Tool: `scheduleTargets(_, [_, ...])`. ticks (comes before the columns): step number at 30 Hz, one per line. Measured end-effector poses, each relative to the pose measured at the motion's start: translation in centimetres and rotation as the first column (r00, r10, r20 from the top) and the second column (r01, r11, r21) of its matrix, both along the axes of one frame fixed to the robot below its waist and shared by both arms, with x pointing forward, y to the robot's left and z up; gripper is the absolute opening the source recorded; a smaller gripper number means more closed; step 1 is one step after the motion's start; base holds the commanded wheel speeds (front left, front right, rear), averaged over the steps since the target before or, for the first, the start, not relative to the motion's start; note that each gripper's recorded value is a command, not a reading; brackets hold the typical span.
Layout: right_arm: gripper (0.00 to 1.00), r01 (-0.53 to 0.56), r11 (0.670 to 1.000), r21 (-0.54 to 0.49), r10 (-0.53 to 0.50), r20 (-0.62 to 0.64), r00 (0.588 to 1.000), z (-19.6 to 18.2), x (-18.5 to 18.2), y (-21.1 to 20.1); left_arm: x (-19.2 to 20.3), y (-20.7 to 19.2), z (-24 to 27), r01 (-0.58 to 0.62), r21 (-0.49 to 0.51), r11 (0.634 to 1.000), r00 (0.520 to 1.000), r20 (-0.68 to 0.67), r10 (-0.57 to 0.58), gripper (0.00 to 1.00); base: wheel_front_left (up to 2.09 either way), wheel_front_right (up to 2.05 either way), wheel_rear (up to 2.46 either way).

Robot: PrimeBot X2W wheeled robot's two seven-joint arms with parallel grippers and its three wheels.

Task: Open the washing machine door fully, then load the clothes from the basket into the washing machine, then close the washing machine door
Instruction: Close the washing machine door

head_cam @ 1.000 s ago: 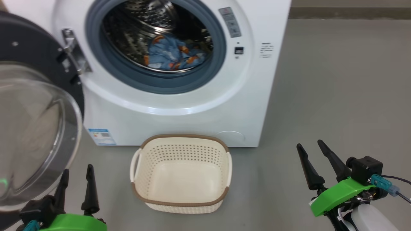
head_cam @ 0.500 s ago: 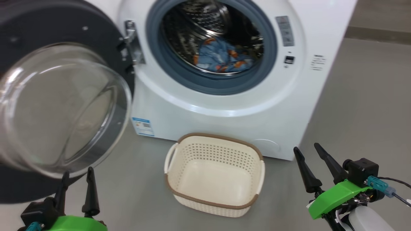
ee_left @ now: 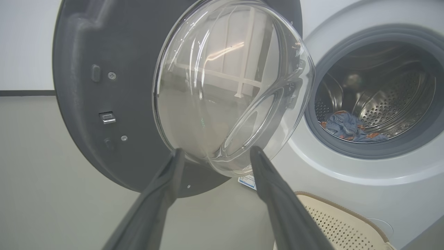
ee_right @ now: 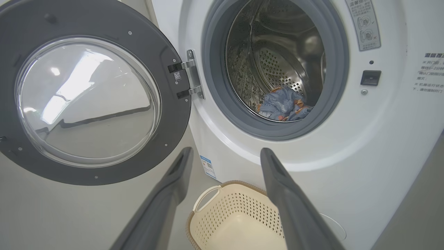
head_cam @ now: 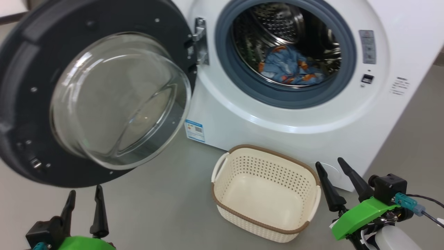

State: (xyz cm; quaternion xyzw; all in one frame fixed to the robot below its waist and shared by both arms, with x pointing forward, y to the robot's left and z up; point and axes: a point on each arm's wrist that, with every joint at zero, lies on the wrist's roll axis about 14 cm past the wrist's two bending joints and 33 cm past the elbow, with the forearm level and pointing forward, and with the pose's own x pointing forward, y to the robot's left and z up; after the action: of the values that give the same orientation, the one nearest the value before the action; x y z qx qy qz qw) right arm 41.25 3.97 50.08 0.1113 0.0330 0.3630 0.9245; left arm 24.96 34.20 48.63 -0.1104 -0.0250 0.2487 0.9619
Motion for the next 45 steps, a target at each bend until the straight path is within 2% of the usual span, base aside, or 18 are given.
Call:
scheduleTargets(8, [1.00, -0.070, 0.998, -0.007, 0.069, -0.026, 0.997, -1.0, -0.7, 2.3, -2.2, 1.4, -0.8, -0.072, -0.008, 0.997, 0.997, -0.026, 0.072, 1.00, 0.00, 0.00, 0.00])
scheduleTargets(33, [1.00, -0.077, 0.997, 0.008, 0.077, -0.042, 0.996, -1.1, -0.1, 2.9, -2.4, 1.8, -0.5, -0.097, -0.003, 0.995, 0.995, -0.023, 0.097, 1.00, 0.00, 0.00, 0.00])
scheduleTargets(35, [1.00, -0.075, 0.997, 0.009, 0.076, -0.045, 0.996, -1.2, 0.0, 2.8, -2.4, 1.8, -0.6, -0.098, -0.003, 0.995, 0.995, -0.026, 0.098, 0.85, 0.00, 0.00, 0.00])
scheduleTargets(36, [1.00, -0.075, 0.997, 0.010, 0.076, -0.046, 0.996, -1.2, 0.0, 2.8, -2.4, 1.8, -0.6, -0.098, -0.003, 0.995, 0.995, -0.027, 0.098, 0.73, 0.00, 0.00, 0.00])
scheduleTargets(39, [1.00, -0.076, 0.997, 0.010, 0.077, -0.048, 0.996, -1.3, 0.1, 2.9, -2.4, 1.9, -0.7, -0.100, -0.005, 0.995, 0.995, -0.029, 0.099, 0.04, 0.00, 0.00, 0.00])
scheduleTargets(40, [1.00, -0.077, 0.997, 0.010, 0.077, -0.049, 0.996, -1.3, 0.1, 2.9, -2.4, 1.9, -0.7, -0.100, -0.007, 0.995, 0.995, -0.029, 0.100, 0.00, 0.00, 0.00, 0.00])
scheduleTargets(45, [1.00, -0.079, 0.997, 0.009, 0.079, -0.052, 0.996, -1.5, 0.1, 2.9, -2.3, 2.0, -0.3, -0.096, 0.002, 0.995, 0.995, -0.019, 0.096, 0.00, 0.00, 0.00, 0.00])
